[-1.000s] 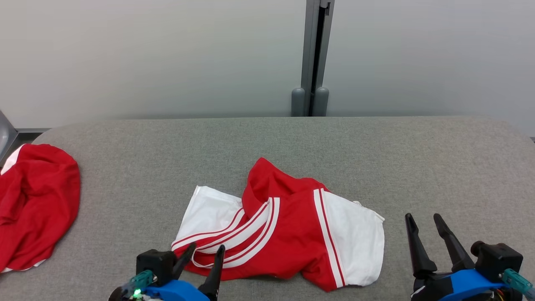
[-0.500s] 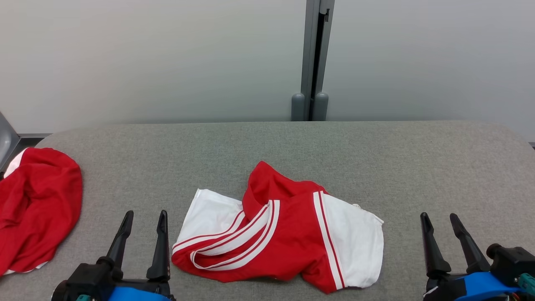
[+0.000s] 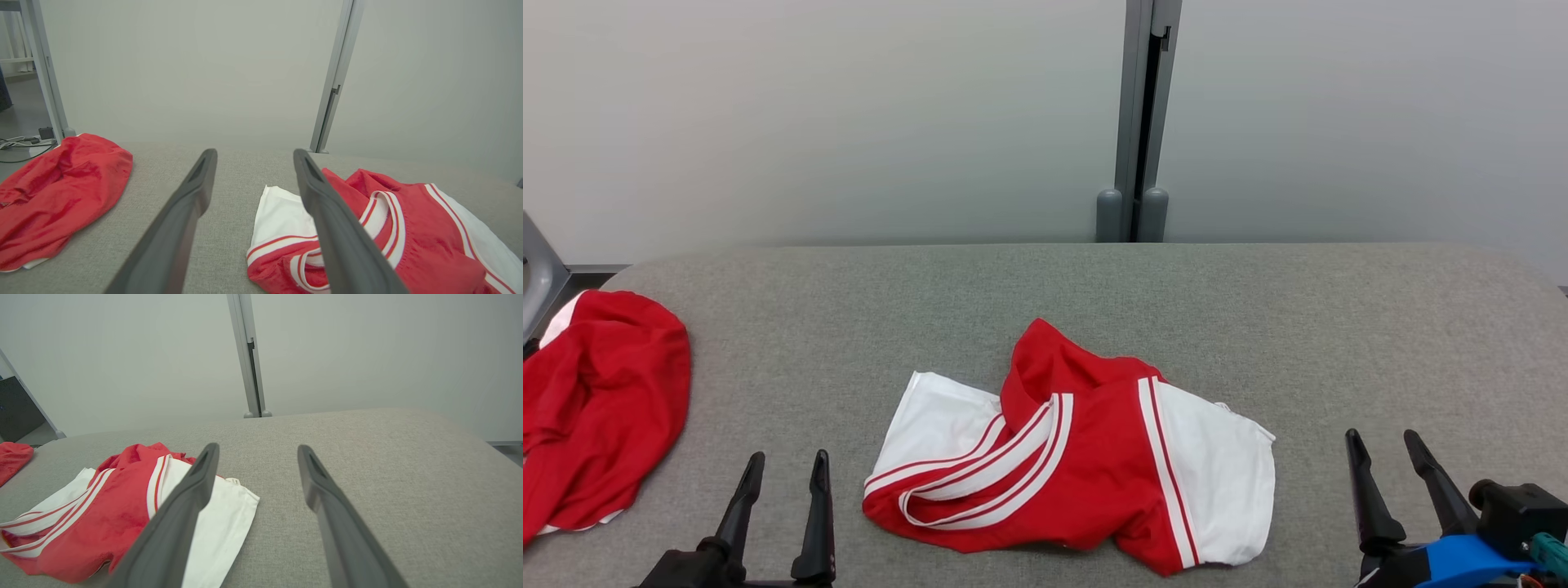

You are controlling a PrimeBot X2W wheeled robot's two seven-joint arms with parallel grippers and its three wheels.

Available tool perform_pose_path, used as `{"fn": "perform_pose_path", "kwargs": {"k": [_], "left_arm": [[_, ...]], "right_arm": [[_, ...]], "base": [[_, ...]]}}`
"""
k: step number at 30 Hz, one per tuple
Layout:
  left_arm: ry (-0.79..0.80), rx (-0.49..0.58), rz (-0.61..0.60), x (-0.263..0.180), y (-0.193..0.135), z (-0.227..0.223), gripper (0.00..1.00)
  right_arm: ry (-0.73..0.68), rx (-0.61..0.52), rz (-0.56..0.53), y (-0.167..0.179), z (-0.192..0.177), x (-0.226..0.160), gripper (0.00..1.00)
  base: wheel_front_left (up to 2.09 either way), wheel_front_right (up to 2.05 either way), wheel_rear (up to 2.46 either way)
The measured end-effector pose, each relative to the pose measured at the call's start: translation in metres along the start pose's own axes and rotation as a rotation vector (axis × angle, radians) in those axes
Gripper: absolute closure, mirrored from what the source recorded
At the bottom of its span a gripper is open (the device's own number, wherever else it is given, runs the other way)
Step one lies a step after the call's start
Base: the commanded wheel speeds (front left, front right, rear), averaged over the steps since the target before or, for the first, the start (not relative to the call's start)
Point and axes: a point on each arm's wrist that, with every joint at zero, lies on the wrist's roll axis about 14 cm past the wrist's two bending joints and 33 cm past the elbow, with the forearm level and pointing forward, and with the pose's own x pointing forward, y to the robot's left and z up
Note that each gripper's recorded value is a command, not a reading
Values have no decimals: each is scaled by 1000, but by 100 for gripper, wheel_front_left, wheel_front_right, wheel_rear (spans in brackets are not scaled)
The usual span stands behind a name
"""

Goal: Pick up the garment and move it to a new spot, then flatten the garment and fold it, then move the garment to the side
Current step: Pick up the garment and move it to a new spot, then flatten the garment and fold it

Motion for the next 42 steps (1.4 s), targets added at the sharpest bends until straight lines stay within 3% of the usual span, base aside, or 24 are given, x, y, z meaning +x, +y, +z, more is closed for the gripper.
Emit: {"fn": "perform_pose_path", "kwargs": {"k": [18,30,42], "left_arm": [[2,31,-7,-1,0,-4,0],[90,32,-16,1,-3,-11,0],[87,26,36,7,11,-7,0]], "right_arm": [[47,8,34,11,-10,3,0],[360,-49,276,94,-34,47,0],[587,-25,324,116,-79,93,0]], "base": [[0,0,0],[0,0,0],[0,0,0]]}}
